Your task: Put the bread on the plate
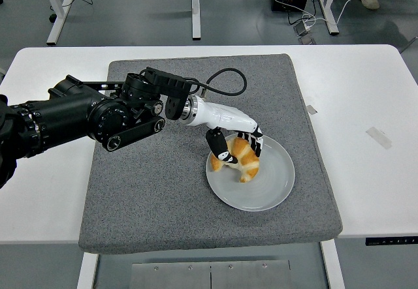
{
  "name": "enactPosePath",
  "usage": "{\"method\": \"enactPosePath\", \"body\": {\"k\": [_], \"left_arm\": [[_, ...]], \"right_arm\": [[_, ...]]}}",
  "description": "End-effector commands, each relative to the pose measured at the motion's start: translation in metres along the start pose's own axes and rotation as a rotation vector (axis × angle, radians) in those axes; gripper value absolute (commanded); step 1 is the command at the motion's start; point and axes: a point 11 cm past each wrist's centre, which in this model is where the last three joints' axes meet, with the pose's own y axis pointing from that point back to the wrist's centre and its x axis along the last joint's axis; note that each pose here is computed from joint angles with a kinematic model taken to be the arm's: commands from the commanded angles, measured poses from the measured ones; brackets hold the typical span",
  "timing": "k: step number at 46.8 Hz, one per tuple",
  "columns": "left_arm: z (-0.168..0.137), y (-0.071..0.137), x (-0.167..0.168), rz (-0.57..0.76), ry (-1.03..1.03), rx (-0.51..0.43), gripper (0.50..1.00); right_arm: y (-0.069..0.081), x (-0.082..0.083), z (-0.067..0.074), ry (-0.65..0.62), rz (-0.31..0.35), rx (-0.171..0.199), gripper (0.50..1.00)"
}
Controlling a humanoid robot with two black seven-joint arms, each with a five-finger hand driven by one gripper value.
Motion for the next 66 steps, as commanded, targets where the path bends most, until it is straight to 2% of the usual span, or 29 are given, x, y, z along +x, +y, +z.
{"method": "enactPosePath", "body": {"k": [1,5,6,13,20,35,42,48,59,66], "left_arm": [[0.0,0.0,0.002,0.007,0.001,-0.002,0.866],[0.001,0.0,0.002,0.011,0.004,-0.005,0.952],[0.001,0.0,0.003,0.016,0.005,-0.006,0.958],[0.002,0.0,0.006,0.033,0.005,-0.009,0.971],[0.005,0.001,0.018,0.105,0.047,-0.023,0.974],[0.011,0.011,0.064,0.339,0.329,-0.075,0.975],[-0.008,0.034,0.086,0.5,0.566,-0.08,0.977],[-0.035,0.066,0.095,0.64,0.751,-0.086,0.977],[-0.082,0.113,0.091,0.877,1.031,-0.073,0.977],[-0.104,0.132,0.08,1.005,1.264,-0.096,0.977]], "right_arm": [[0.0,0.0,0.0,0.0,0.0,0.0,1.0],[0.0,0.0,0.001,0.0,0.0,-0.001,1.0],[0.0,0.0,0.001,0.0,0.0,-0.001,1.0],[0.0,0.0,0.001,0.0,0.0,-0.001,1.0],[0.0,0.0,0.001,0.0,0.0,-0.001,1.0],[0.0,0.0,0.002,0.0,0.001,-0.003,1.0],[0.001,0.0,0.004,0.001,0.001,-0.008,1.0],[0.001,0.001,0.004,0.003,0.005,-0.009,1.0],[0.001,0.002,0.003,0.006,0.007,-0.006,1.0],[-0.001,0.006,-0.004,0.011,0.018,0.005,1.0]]}}
